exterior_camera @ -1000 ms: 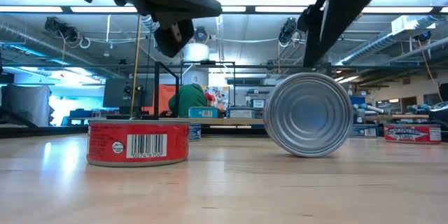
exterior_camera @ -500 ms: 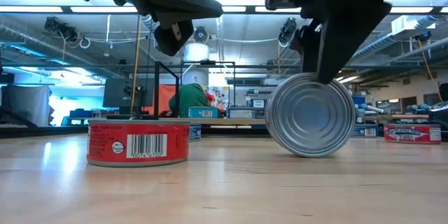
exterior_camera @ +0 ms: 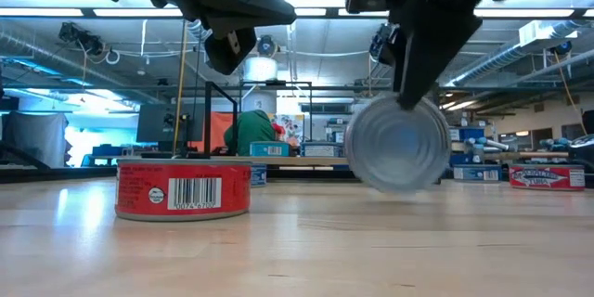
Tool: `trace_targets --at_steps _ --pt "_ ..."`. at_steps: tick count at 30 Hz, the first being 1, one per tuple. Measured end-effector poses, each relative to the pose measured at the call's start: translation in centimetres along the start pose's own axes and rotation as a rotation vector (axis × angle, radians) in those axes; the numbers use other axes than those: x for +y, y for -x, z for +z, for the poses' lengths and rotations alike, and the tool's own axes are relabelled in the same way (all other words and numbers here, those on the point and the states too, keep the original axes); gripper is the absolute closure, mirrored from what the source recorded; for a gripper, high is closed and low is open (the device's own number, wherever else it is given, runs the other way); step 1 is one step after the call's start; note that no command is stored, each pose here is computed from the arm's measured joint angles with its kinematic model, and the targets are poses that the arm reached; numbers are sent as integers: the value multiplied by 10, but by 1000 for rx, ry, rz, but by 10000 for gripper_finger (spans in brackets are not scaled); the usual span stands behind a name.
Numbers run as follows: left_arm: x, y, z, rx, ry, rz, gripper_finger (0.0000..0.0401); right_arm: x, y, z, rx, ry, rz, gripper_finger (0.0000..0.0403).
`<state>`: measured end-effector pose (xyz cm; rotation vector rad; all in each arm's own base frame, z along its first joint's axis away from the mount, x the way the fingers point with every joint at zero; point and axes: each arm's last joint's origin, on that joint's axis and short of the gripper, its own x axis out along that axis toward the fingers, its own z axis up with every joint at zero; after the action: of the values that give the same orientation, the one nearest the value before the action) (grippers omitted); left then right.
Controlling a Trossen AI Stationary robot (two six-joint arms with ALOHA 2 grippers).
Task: Stack canned seafood by type on shelf
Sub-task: Put the red tuna can on the shelf
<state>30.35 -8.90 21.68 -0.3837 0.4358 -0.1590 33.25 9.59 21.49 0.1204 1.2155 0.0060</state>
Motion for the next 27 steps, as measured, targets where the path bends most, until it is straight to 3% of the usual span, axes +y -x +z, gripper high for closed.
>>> trace_targets --at_steps 3,7,10,14,20,27 --pt "0 0 1 -7 10 -3 400 -10 18 1 7 21 -62 259" --pt "1 0 3 -23 13 -5 400 -36 47 9 25 105 -276 259" --pt "7 0 8 -52 18 6 400 -65 61 21 23 177 -468 258" --pt "21 0 18 -82 20 -3 400 -114 70 35 19 235 -640 258" --pt "37 2 26 -110 23 24 400 -190 76 39 49 240 -759 258" --pt "47 3 30 -118 28 53 401 -251 61 18 70 246 -764 258"
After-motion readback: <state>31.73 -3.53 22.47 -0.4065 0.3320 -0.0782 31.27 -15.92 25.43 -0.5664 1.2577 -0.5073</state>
